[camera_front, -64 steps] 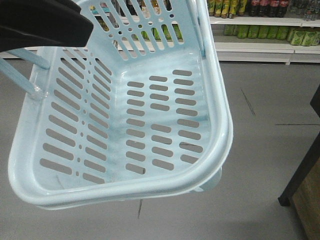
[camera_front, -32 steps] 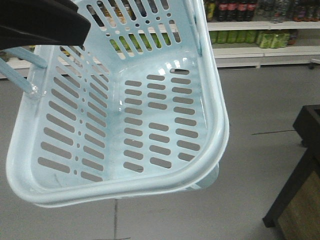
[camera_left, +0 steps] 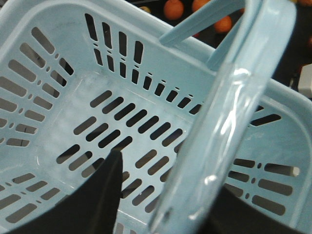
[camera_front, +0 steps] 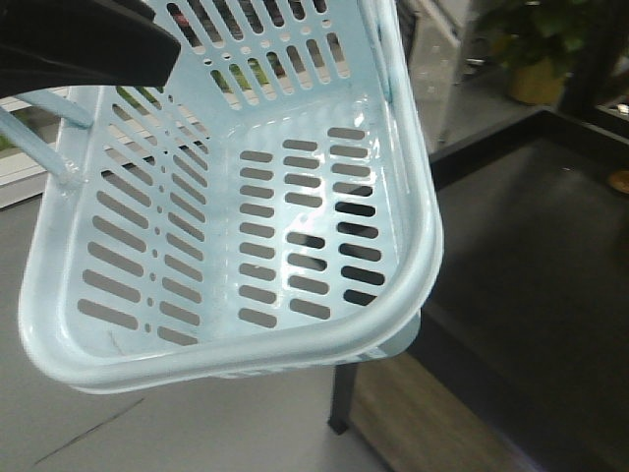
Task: Pick three apples into basket with both arms
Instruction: 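Carry the basket in the left gripper while the base drives, then hold the basket above the apple table as the base stops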
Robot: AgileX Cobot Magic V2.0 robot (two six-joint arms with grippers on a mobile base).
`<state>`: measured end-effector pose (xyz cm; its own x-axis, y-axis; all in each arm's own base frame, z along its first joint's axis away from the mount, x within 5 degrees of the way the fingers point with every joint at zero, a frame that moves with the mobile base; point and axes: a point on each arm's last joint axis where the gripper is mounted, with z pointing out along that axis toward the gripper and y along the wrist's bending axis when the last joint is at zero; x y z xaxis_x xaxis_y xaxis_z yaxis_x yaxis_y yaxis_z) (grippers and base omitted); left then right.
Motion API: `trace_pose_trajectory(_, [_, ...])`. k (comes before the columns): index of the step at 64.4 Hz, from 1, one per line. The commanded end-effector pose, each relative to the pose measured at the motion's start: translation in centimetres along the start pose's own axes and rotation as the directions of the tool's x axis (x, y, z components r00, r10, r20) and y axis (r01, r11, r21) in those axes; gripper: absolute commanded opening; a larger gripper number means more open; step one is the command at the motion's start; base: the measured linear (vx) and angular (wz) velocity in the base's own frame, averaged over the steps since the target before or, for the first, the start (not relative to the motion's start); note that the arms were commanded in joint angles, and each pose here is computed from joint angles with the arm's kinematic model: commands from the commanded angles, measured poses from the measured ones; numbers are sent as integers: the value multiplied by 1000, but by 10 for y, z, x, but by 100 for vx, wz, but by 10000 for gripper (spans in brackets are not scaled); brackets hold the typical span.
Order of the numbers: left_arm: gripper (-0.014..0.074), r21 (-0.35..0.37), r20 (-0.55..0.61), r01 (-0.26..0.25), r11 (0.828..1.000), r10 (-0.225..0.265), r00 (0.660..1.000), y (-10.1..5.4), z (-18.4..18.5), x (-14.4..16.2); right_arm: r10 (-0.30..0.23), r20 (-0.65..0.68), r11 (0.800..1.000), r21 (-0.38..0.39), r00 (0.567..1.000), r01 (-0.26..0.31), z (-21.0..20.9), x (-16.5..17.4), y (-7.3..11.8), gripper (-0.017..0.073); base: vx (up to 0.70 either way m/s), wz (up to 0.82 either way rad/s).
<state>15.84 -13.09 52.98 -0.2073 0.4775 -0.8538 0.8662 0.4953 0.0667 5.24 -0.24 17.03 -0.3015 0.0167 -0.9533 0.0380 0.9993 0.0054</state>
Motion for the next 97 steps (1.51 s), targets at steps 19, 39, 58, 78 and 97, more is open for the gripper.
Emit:
trace_pose_trajectory(19, [-6,-45,163,-25,999,32,986,-15,-35,-11,-19,53,1000,-3,998,19,1,-5,0,-4,20,-110])
trace_pose_trajectory(39, [-6,-49,167,-28,998,36,985,-16,-38,-10,-19,53,1000,-3,998,19,1,-5,0,-4,16,-93])
trace_pose_trajectory(58, [-6,-49,168,-28,998,36,985,-16,-38,-10,-19,53,1000,-3,998,19,1,-5,0,-4,13,-77])
trace_pose_trajectory(78, [-6,-50,167,-28,998,36,985,-16,-38,-10,-19,53,1000,-3,998,19,1,-5,0,-4,11,-55])
trace_pose_trajectory(97, [-6,-44,146,-20,999,26,989,-11,-28,-11,-19,53,1000,-3,998,19,1,-5,0,-4,7,-17])
